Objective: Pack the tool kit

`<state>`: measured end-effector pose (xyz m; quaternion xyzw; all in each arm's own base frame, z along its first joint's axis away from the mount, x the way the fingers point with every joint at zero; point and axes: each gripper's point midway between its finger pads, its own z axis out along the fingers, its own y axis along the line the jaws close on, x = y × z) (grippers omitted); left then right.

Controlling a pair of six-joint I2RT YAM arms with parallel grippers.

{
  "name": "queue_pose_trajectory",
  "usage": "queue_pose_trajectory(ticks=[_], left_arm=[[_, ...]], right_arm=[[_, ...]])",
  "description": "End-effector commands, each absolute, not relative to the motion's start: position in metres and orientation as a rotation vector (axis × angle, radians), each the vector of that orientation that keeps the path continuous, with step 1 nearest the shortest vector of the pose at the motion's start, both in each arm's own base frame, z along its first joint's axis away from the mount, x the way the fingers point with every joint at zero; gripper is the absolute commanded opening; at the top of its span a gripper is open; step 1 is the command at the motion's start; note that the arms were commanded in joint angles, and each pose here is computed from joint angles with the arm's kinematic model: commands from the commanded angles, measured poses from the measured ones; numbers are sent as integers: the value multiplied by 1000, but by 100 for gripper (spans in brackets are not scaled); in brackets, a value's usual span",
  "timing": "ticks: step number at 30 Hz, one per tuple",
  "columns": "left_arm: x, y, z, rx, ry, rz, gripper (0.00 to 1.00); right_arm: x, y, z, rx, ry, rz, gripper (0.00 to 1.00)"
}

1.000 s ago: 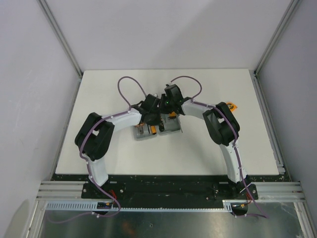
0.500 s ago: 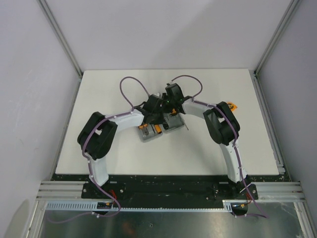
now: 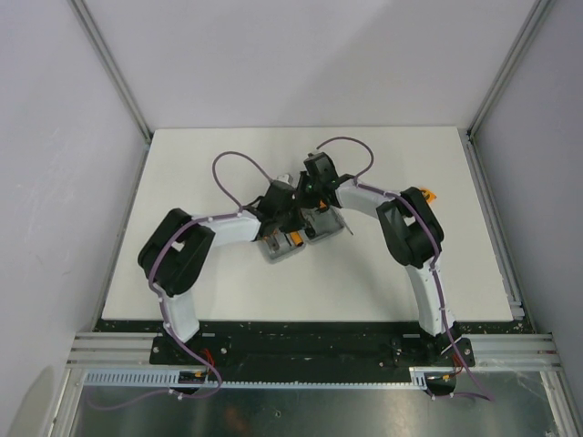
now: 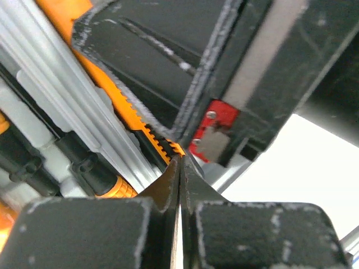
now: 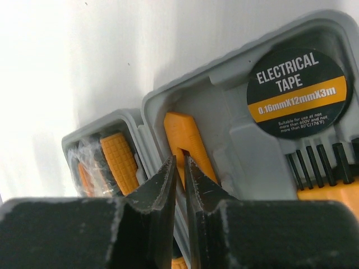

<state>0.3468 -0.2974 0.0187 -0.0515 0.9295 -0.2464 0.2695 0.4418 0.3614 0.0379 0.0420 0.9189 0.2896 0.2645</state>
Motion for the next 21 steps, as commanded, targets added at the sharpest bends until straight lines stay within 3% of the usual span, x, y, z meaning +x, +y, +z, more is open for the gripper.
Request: queue_pose_trajectory(ticks=[1, 21], left_arm=[[166, -140, -96, -157, 3202, 182, 0], [179, -133, -56, -268, 3089, 10, 1]], right_arm=[[390, 310, -8, 161, 2749, 489, 16], [388, 297, 50, -29, 2593, 339, 17]])
